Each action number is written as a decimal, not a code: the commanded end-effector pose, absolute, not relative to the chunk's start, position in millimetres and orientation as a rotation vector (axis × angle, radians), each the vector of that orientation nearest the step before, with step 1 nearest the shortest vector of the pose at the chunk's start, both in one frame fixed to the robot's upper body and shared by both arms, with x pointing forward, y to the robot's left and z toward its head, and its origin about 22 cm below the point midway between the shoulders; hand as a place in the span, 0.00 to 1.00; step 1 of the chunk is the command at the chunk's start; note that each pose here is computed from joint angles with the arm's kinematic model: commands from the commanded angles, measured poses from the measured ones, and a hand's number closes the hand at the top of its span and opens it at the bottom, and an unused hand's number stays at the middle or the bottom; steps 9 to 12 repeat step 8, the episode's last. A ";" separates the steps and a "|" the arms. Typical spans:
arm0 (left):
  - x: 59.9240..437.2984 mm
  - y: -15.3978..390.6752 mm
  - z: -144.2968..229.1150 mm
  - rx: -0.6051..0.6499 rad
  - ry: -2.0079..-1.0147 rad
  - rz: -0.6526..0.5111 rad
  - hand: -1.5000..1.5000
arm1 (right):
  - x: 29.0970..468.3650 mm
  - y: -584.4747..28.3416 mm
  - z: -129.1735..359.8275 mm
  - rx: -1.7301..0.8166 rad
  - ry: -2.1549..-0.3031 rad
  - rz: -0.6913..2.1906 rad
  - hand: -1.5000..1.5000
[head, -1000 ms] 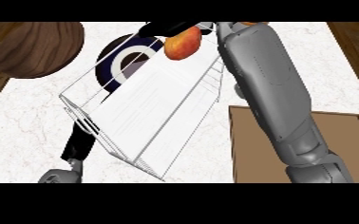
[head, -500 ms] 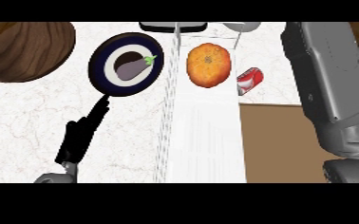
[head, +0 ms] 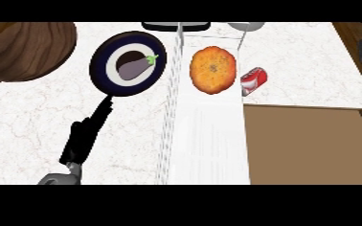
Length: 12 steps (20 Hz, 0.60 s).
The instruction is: Pick the squash from the tray and place it in the tiered shelf
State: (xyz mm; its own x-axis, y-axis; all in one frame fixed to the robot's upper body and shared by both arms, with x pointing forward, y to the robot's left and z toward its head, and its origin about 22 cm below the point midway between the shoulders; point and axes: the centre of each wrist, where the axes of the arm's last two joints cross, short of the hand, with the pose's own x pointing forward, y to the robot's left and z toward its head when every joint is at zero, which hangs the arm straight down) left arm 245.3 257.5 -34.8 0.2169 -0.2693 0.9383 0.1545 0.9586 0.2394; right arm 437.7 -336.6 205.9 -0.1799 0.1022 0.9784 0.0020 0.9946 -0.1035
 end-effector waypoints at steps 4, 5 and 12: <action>249.4 267.9 -35.7 0.101 -1.320 -0.290 0.50 | 435.4 -377.2 201.1 -0.044 -1.785 0.185 0.00; 244.4 255.3 -41.0 0.098 -1.322 -0.303 0.50 | 429.2 -394.1 199.6 -0.064 -1.773 0.201 0.00; 244.4 268.3 -25.7 0.080 -1.324 -0.313 0.50 | 431.6 -395.2 201.3 -0.110 -1.749 0.227 0.00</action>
